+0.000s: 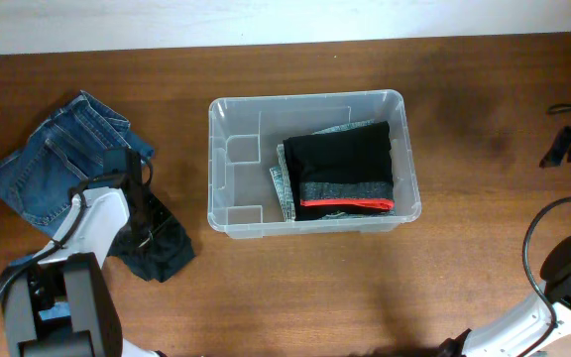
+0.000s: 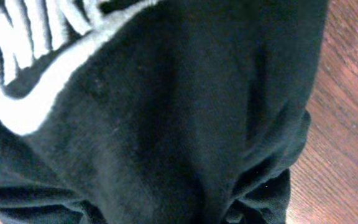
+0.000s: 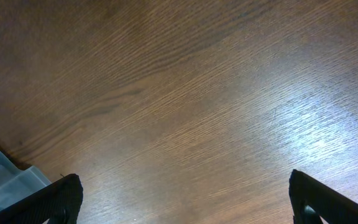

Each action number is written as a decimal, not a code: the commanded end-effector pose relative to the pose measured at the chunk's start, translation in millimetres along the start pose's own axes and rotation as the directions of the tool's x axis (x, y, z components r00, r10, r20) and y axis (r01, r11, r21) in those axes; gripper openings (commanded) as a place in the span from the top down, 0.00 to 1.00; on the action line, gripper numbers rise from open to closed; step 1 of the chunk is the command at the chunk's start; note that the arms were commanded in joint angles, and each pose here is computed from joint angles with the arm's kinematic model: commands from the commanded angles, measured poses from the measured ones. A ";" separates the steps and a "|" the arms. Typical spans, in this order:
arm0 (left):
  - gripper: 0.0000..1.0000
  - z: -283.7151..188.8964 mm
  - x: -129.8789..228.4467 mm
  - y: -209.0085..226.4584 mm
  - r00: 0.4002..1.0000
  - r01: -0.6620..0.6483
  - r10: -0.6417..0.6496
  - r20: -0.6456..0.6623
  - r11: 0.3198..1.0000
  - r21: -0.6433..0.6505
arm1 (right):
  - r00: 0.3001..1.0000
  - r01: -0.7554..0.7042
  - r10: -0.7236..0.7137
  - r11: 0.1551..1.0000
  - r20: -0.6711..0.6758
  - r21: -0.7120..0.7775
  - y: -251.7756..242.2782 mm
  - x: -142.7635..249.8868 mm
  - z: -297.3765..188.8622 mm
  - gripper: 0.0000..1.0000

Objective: Pack container
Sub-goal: 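Move the left gripper down and grasp the black Nike garment, then lift the Nike garment and carry it right into the bin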

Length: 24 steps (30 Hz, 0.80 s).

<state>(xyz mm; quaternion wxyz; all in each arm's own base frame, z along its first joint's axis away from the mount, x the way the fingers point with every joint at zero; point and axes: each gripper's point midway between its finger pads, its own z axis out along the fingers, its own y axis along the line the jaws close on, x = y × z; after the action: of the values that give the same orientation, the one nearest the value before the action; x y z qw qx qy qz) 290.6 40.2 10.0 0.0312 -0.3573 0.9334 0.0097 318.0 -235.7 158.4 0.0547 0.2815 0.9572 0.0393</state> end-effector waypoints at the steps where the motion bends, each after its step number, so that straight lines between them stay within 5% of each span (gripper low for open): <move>1: 0.99 12.5 12.6 16.4 0.997 -0.064 0.061 -0.051 0.995 -0.070 | 1.000 0.000 0.000 1.000 0.007 -0.005 1.2 -0.1 -2.1 0.02; 8: 0.99 -57.0 -20.2 -6.0 0.971 -0.239 0.239 0.025 0.971 -0.014 | 1.000 0.000 0.000 1.000 0.007 -0.005 1.2 -0.1 -2.1 0.02; 18: 0.99 -160.2 -37.8 -53.3 0.927 -0.329 0.292 0.235 0.934 0.140 | 1.000 0.000 0.000 1.000 0.007 -0.005 1.2 -0.1 -2.1 0.02; 24: 0.99 -231.3 -9.7 -128.9 0.829 -0.521 0.403 0.388 0.809 0.272 | 1.000 0.000 0.000 1.000 0.007 -0.005 1.2 -0.1 -2.1 0.02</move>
<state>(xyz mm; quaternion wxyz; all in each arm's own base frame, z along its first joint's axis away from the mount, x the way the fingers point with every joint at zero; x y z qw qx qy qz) 362.2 -17.0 197.8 0.1886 -0.1581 0.9674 -0.0594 318.0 -235.7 158.4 0.0547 0.2813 0.9573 0.0393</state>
